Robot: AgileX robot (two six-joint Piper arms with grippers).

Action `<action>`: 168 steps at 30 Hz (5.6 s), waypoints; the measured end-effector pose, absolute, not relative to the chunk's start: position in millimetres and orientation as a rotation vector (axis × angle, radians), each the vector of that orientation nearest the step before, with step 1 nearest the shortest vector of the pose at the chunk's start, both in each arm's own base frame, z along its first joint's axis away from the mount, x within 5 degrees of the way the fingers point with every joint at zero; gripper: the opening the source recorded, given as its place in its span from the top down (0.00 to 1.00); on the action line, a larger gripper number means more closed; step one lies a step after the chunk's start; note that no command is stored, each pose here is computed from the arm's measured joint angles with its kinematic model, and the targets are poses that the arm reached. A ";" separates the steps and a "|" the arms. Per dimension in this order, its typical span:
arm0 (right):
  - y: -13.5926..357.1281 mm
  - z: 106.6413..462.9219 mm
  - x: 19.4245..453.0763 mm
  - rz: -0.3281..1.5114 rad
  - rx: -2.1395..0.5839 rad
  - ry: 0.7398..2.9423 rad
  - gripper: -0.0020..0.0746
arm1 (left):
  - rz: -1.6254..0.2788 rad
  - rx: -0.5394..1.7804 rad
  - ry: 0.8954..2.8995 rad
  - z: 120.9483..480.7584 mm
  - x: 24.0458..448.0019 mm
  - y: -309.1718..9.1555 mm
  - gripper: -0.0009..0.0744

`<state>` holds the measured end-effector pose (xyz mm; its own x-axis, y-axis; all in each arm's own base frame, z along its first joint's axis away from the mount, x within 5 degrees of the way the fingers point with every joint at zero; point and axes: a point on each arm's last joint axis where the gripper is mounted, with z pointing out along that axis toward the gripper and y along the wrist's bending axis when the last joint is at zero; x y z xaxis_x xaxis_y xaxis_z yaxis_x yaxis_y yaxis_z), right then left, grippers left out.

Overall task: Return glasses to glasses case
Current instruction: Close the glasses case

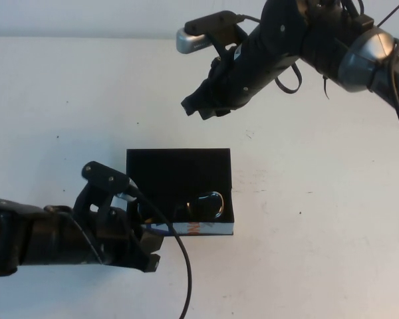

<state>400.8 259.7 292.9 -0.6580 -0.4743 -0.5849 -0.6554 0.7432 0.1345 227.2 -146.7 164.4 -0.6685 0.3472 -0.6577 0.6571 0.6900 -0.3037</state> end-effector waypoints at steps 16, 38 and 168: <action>271.4 263.4 434.1 0.505 -0.798 2.414 0.99 | -0.682 0.827 2.372 131.7 234.7 -149.0 0.99; 284.7 213.7 442.5 0.574 -0.925 2.617 0.99 | -0.669 0.874 2.346 131.3 234.8 -149.3 0.99; 296.8 207.8 342.4 0.638 -1.032 2.898 0.99 | -0.658 0.859 2.356 130.9 235.2 -148.8 0.99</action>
<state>342.4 296.8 207.8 -0.7842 -0.6061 -0.1329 -0.6059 0.7017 0.3748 235.2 -148.8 130.9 -0.6495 0.4258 -0.6300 0.6906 0.6770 -0.2544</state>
